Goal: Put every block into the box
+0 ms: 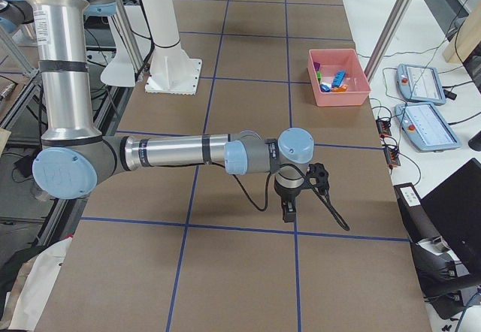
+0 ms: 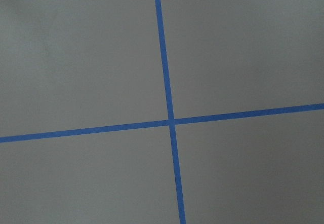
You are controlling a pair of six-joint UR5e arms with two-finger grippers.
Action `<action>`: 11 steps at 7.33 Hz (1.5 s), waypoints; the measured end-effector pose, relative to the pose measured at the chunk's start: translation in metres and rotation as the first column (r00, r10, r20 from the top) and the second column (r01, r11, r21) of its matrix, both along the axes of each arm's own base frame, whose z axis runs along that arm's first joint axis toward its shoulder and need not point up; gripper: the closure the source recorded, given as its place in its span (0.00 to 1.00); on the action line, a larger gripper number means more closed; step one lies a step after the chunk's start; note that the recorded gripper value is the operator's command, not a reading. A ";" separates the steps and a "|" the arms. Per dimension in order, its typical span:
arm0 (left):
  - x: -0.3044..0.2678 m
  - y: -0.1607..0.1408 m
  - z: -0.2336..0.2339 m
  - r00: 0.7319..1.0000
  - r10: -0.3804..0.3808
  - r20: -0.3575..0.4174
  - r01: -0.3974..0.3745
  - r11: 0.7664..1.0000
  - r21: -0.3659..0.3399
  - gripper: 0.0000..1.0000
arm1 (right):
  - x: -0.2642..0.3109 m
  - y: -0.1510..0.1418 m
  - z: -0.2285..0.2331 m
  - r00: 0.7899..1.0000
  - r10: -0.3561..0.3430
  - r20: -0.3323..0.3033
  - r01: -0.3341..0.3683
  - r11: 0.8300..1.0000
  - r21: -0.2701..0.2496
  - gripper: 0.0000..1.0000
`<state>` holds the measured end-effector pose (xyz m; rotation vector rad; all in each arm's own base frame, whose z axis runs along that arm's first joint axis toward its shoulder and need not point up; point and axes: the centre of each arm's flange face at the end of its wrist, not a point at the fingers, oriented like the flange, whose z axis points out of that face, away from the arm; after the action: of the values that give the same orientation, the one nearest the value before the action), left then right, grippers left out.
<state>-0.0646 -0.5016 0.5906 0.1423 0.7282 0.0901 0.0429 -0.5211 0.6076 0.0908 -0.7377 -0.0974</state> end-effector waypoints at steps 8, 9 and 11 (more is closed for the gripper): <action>0.007 -0.008 -0.002 0.998 -0.008 -0.064 0.002 0.996 -0.087 0.00 | 0.003 -0.014 -0.012 0.997 -0.059 -0.042 0.059 0.998 -0.011 0.00; 0.008 -0.009 -0.005 0.998 -0.007 -0.062 0.002 0.997 -0.081 0.00 | 0.006 -0.018 -0.017 0.997 -0.058 -0.044 0.058 0.998 -0.020 0.00; 0.008 -0.010 -0.014 0.998 -0.005 -0.064 0.001 0.998 -0.064 0.00 | 0.009 -0.021 -0.021 0.998 -0.052 -0.040 0.051 0.998 -0.036 0.00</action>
<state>-0.0565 -0.5120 0.5763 0.0855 0.7939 0.0591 0.0522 -0.5423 0.5867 0.0363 -0.7010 -0.1349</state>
